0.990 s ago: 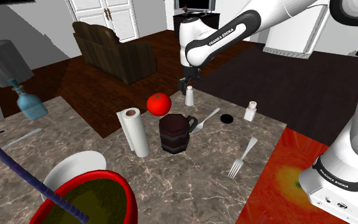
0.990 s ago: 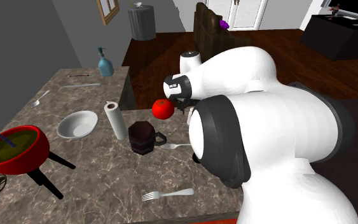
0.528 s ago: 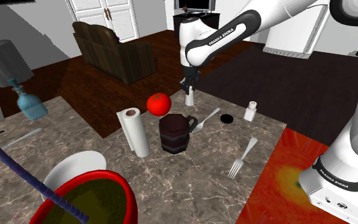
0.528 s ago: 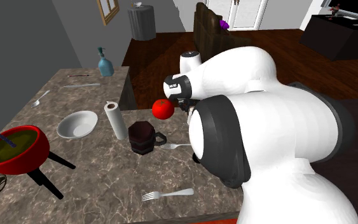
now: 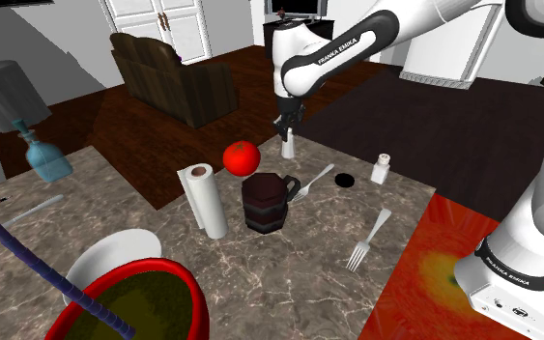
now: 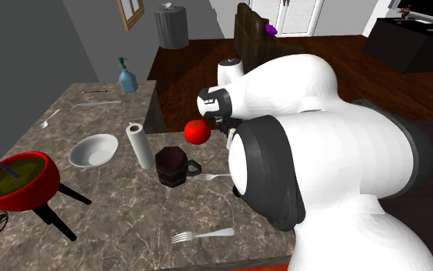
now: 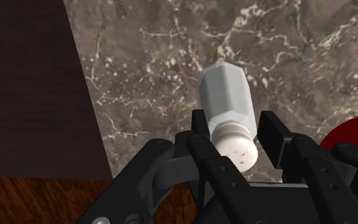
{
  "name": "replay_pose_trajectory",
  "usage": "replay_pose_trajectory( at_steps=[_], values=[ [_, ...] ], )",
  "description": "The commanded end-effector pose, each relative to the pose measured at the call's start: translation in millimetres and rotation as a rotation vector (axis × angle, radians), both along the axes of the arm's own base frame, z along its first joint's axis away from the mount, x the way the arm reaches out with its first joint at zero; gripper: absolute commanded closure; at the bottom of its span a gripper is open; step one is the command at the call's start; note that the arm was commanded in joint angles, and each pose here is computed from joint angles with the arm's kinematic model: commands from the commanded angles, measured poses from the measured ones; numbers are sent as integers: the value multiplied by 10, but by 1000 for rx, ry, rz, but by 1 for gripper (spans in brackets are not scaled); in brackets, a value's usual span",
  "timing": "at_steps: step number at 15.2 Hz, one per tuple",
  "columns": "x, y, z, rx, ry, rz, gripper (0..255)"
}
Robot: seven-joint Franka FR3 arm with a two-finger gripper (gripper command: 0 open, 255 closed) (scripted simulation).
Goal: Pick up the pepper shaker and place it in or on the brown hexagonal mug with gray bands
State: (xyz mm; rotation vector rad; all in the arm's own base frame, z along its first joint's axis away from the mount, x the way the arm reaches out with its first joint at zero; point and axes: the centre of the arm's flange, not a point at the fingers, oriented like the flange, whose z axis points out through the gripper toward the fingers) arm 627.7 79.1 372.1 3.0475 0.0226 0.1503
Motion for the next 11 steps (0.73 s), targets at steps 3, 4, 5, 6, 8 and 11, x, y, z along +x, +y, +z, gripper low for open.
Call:
replay_pose_trajectory(
  at_steps=[3,4,5,6,8,11],
  values=[
    [6,-1,207,0,0,0,255],
    [6,-1,259,0,0,0,255],
    [6,-1,312,0,0,0,255],
    [6,-1,365,0,0,0,255],
    [6,-1,470,0,0,0,255],
    [6,-1,629,0,0,0,255]
  ],
)
